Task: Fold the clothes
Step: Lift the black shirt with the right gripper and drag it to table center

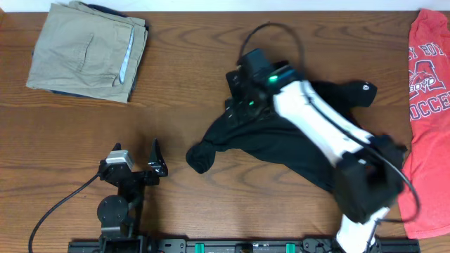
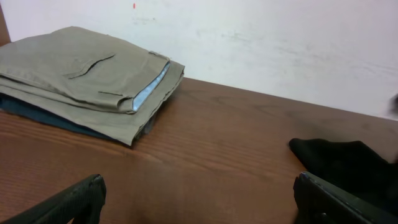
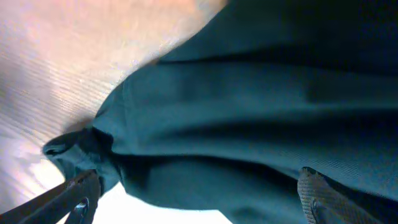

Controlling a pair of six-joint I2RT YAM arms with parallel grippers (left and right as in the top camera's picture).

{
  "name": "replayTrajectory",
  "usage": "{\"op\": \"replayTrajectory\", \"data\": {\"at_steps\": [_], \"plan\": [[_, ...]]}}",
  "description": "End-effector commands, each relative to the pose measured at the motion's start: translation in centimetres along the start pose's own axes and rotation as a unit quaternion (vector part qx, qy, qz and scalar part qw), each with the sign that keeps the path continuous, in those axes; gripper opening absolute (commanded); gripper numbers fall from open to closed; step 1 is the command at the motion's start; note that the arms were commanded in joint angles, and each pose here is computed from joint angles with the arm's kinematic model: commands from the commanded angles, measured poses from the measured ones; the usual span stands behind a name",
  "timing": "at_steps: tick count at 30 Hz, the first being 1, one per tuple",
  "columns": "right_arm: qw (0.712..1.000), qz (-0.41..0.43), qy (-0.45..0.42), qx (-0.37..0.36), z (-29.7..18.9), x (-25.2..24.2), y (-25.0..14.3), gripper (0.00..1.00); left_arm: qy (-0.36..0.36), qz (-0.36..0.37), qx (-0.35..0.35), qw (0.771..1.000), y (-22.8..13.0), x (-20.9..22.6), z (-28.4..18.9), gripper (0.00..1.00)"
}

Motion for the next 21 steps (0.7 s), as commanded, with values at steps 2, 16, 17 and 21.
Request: {"op": "replayTrajectory", "data": {"at_steps": [2,16,17,21], "plan": [[0.999,-0.014,0.013,0.038,3.6,2.4,-1.2,0.99,0.007,0.003,0.02,1.0,-1.2,0.5,0.1,0.98],[0.995,-0.063,0.017,0.078,9.0,7.2,-3.9,0.12,0.007,0.003,0.02,1.0,-1.2,0.5,0.1,0.98],[0.994,-0.07,0.02,0.076,9.0,7.8,-4.1,0.01,0.007,0.003,0.02,1.0,-1.2,0.5,0.1,0.98],[0.99,-0.096,0.066,0.081,9.2,10.8,-5.0,0.01,0.007,0.003,0.02,1.0,-1.2,0.5,0.1,0.98]]}}
Point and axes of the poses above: each gripper's point midway between its finger pads, its own z axis out along the fingers, its own x axis along the line the jaws close on, y = z × x, the point moved 6 cm from there along -z, back along the fingers, and after that the axes turned 6 degrees about -z, right-handed, at the moved point
